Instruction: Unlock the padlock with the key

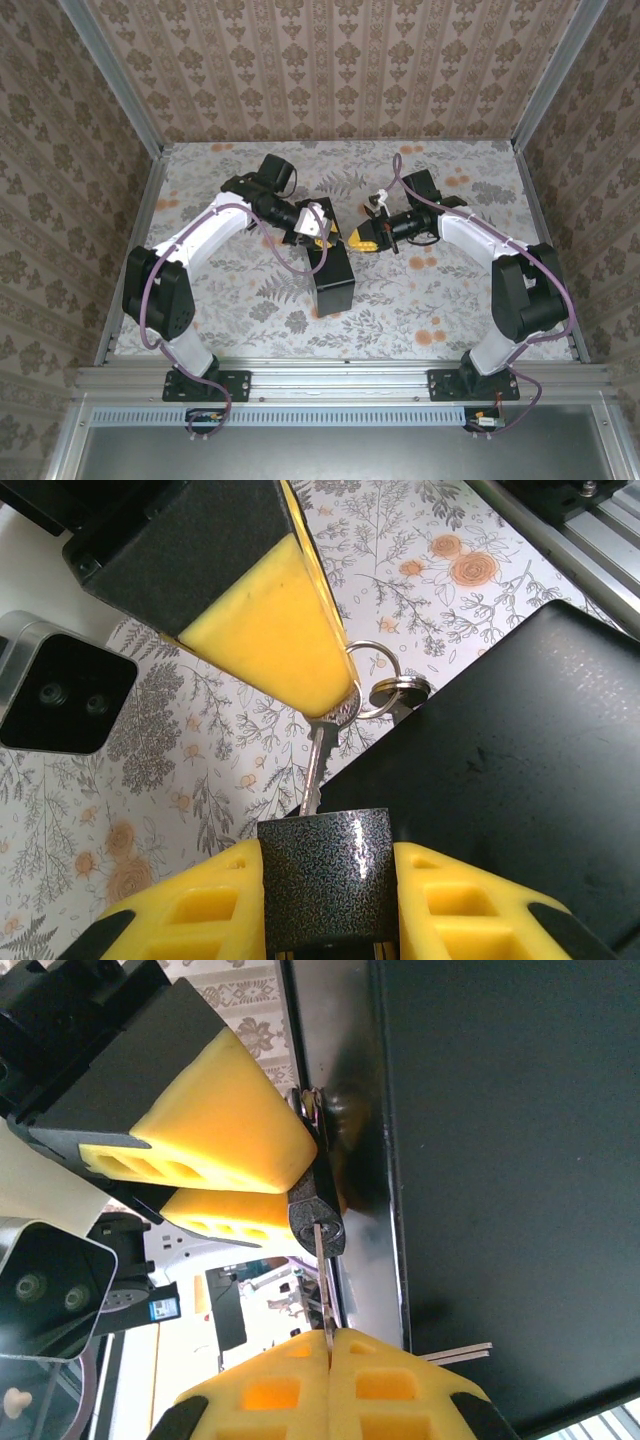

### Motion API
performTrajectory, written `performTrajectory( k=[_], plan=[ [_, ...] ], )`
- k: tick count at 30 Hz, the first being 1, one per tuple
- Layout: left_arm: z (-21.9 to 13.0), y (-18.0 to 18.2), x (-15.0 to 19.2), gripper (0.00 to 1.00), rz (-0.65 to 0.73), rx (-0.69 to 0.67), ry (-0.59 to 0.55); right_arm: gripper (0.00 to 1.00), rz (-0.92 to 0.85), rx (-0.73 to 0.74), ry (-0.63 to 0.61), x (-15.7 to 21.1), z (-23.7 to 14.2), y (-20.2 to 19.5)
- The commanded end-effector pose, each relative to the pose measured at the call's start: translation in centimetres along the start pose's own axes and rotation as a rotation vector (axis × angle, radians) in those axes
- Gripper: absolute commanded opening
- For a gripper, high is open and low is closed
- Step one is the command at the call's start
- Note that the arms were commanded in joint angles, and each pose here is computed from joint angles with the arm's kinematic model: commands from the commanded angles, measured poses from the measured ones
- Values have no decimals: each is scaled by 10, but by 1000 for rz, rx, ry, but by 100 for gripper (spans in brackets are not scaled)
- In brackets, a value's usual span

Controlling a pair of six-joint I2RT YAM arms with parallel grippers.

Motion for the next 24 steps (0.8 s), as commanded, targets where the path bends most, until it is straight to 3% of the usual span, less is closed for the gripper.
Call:
performTrajectory(
  k=[1, 16, 24],
  plan=[
    [7, -10, -24, 17, 72, 71, -59, 0, -145, -83, 37, 2, -1, 24],
    [-5, -7, -25, 17, 86, 103, -100, 0, -167, -117, 86, -5, 6, 11],
    [-15, -6, -31, 17, 108, 141, -136, 0, -169, -103, 119, 9, 9, 15]
  ],
)
Point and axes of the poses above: each hand's point on the last joint's axis, 136 mm out from that joint toward the fingers, its own z axis out along the fingers, its own y axis along the line the jaws close on, x = y × z, the point moved 1 cm from there along -z, back along the fingers, and after that the axes turned 7 degrees about -z, right-handed, at the moved point
